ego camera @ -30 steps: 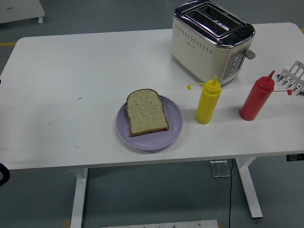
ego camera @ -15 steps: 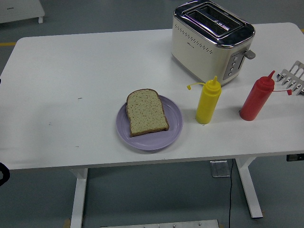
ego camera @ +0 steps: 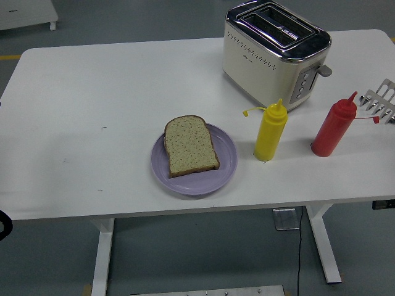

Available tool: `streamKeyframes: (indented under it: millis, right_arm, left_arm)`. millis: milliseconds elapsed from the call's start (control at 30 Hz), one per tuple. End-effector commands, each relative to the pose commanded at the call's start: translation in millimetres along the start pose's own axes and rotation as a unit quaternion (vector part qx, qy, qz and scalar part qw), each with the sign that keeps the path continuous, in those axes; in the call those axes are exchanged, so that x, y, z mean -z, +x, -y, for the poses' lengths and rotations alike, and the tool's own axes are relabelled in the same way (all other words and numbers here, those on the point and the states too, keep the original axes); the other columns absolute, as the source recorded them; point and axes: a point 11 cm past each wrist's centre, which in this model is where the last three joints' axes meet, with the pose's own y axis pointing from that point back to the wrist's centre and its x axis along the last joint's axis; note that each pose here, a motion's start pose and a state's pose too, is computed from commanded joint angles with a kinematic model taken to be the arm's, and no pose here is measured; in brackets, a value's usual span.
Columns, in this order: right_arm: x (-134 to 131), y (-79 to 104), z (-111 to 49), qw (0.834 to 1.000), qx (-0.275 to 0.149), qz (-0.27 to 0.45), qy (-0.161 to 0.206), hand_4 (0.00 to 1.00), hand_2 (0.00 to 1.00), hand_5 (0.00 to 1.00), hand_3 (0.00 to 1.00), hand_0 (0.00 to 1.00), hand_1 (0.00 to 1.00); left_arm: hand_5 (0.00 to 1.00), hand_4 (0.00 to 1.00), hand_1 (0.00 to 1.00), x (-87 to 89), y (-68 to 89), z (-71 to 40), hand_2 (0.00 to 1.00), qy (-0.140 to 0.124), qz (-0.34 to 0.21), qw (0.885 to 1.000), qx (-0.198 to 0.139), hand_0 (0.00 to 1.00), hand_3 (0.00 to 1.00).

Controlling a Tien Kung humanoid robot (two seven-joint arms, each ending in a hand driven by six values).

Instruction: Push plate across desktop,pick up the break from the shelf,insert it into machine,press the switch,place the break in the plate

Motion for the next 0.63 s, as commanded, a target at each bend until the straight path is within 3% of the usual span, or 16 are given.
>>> streamKeyframes:
  millis: [633]
  right_arm:
    - [-0.1,1.5,-0.7,1.0,-0.002,0.002,0.0,0.471,0.753,0.518,0.703,0.797,0.756]
  left_arm:
    - [0.998,0.628,0.861,0.4,-0.5,0.0,0.924,0.0,-0.001,1.0,0.001,0.823,0.794]
